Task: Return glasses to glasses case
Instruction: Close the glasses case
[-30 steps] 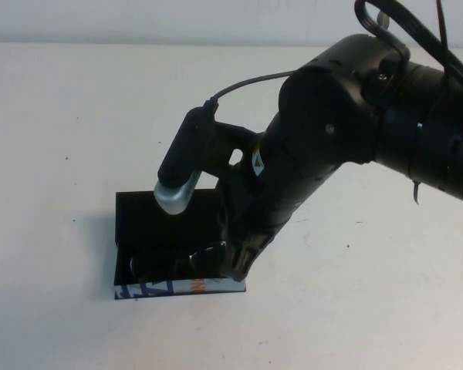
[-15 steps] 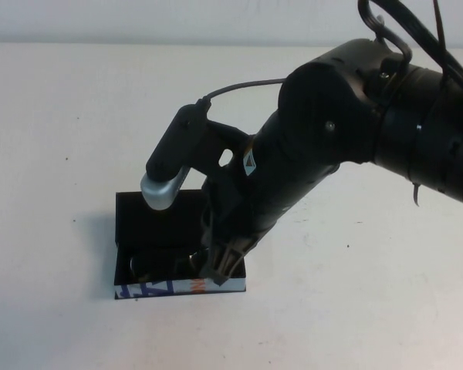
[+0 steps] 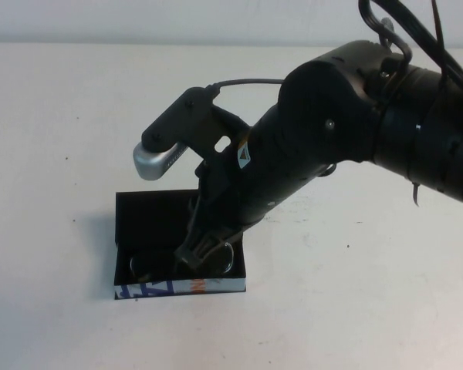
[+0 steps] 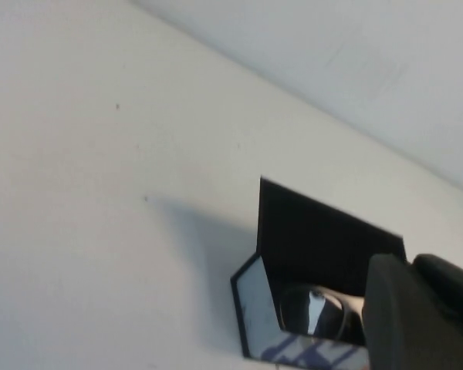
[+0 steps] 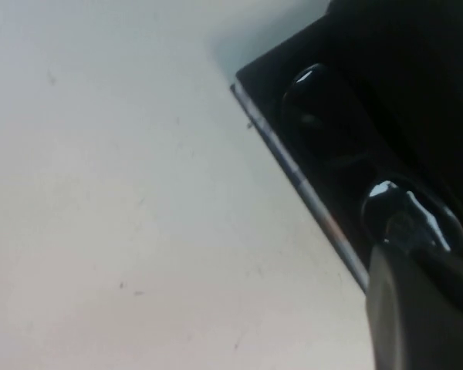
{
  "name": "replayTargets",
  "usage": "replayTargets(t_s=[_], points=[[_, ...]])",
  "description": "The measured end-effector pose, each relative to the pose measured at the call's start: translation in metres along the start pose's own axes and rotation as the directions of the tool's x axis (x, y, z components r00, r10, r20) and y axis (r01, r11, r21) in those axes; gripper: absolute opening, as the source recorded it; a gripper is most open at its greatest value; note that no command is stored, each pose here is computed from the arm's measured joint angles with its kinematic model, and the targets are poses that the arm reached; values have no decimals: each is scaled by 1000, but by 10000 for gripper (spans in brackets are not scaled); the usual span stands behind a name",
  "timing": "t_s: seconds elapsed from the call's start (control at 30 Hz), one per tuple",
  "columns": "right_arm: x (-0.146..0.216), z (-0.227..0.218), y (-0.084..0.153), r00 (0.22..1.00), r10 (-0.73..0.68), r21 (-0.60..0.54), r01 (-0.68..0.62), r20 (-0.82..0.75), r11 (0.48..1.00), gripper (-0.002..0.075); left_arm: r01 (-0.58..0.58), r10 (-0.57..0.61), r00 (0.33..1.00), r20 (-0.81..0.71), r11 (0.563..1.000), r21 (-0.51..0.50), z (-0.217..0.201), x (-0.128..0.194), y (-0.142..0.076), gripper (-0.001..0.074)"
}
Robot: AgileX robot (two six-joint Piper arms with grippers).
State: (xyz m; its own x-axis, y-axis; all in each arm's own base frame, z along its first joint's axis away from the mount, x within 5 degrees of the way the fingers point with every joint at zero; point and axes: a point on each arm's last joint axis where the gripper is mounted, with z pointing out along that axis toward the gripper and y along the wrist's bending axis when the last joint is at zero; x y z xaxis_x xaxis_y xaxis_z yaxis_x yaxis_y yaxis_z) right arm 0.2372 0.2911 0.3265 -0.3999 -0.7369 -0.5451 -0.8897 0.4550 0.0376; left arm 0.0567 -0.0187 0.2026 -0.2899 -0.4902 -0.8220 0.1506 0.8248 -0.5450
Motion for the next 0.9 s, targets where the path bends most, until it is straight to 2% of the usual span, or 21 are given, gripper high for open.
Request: replayTargets(t_s=[0.13, 0.23, 0.33, 0.47, 0.57, 0.67, 0.8, 0.9], points=[[1, 0, -9, 997, 74, 20, -74, 9, 997, -11, -31, 21, 979, -203, 998, -47, 11, -12, -14, -1], [3, -2, -21, 991, 134, 40, -134, 10, 990, -11, -116, 87, 908, -409, 992, -46, 25, -16, -25, -1], [6, -3, -32, 986, 169, 55, -169, 13, 984, -11, -175, 151, 808, -569, 984, 13, 41, -14, -36, -1], [8, -4, -43, 979, 202, 68, -203, 16, 977, -11, -146, 199, 675, -711, 980, 135, 61, -5, -49, -1], [11, 0, -51, 970, 241, 55, -241, 12, 969, -11, -111, 240, 598, -765, 970, 218, 80, 8, -52, -1], [7, 3, -59, 963, 269, 47, -270, 22, 962, -11, -99, 269, 574, -773, 960, 261, 101, 20, -49, -1], [-2, 8, -70, 957, 287, 42, -288, 30, 957, -11, -94, 294, 604, -741, 949, 300, 127, 32, -45, -1], [-11, 13, -75, 958, 285, 36, -285, 20, 958, -11, -80, 274, 617, -738, 955, 287, 144, 44, -39, -1]])
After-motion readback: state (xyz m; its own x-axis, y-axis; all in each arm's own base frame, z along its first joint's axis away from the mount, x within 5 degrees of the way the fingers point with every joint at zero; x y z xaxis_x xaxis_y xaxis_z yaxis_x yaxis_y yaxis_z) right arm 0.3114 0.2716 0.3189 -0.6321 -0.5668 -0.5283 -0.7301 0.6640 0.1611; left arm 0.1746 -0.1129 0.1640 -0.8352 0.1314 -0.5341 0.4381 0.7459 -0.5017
